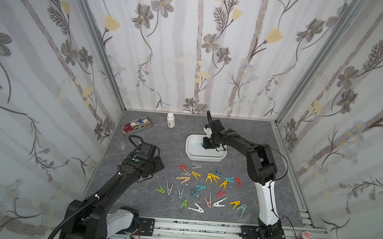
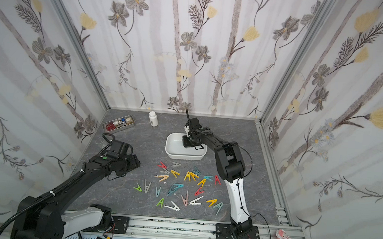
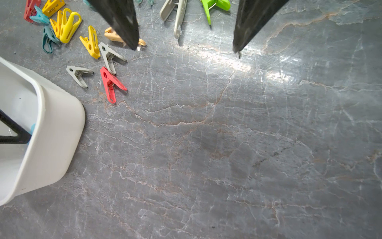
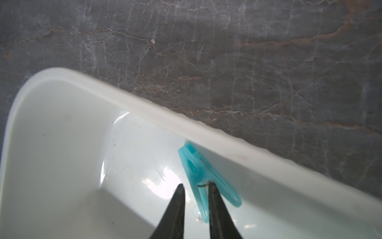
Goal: Put the clothespins into the storage box
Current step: Place the clothespin in the storage box, then pick up the clothespin from the center of the board.
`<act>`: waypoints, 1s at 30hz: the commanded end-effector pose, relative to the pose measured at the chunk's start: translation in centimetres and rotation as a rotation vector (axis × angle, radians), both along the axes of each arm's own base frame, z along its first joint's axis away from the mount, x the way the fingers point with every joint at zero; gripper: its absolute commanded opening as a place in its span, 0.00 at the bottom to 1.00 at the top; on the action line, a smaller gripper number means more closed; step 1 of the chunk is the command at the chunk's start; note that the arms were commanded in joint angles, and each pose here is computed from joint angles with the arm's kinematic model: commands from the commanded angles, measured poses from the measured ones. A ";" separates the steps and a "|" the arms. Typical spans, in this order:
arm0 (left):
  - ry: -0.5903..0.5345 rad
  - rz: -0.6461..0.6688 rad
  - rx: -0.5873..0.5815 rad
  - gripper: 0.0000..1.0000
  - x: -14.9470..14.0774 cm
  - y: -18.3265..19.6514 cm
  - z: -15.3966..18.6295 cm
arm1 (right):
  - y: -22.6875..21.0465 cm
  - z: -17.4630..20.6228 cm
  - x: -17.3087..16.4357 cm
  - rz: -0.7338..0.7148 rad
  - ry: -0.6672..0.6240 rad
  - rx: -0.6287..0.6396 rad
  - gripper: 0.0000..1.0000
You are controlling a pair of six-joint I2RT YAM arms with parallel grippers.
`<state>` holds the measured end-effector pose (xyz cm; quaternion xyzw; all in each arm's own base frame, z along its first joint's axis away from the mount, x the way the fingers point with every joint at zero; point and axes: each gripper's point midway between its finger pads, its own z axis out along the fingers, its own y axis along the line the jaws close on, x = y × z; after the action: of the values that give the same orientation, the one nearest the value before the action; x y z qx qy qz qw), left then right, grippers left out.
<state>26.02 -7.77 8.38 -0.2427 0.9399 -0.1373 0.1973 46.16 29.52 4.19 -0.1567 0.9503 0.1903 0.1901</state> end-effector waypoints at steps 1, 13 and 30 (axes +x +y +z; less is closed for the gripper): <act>0.021 0.032 -0.014 0.71 -0.4 0.0 -0.6 | -0.2 1.7 0.1 0.013 -0.033 -0.007 0.30; 0.181 0.118 -0.111 0.56 -5.6 -0.5 -4.8 | 1.2 9.6 -2.3 0.087 -0.130 0.053 0.31; 0.256 0.222 -0.169 0.40 -7.8 -0.6 -7.1 | 2.9 10.8 -6.0 0.168 -0.154 0.084 0.31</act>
<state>18.34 -8.32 1.62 -0.3653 0.9130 -0.1637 0.0786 40.20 31.86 14.66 -0.2316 0.9147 0.2223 0.2455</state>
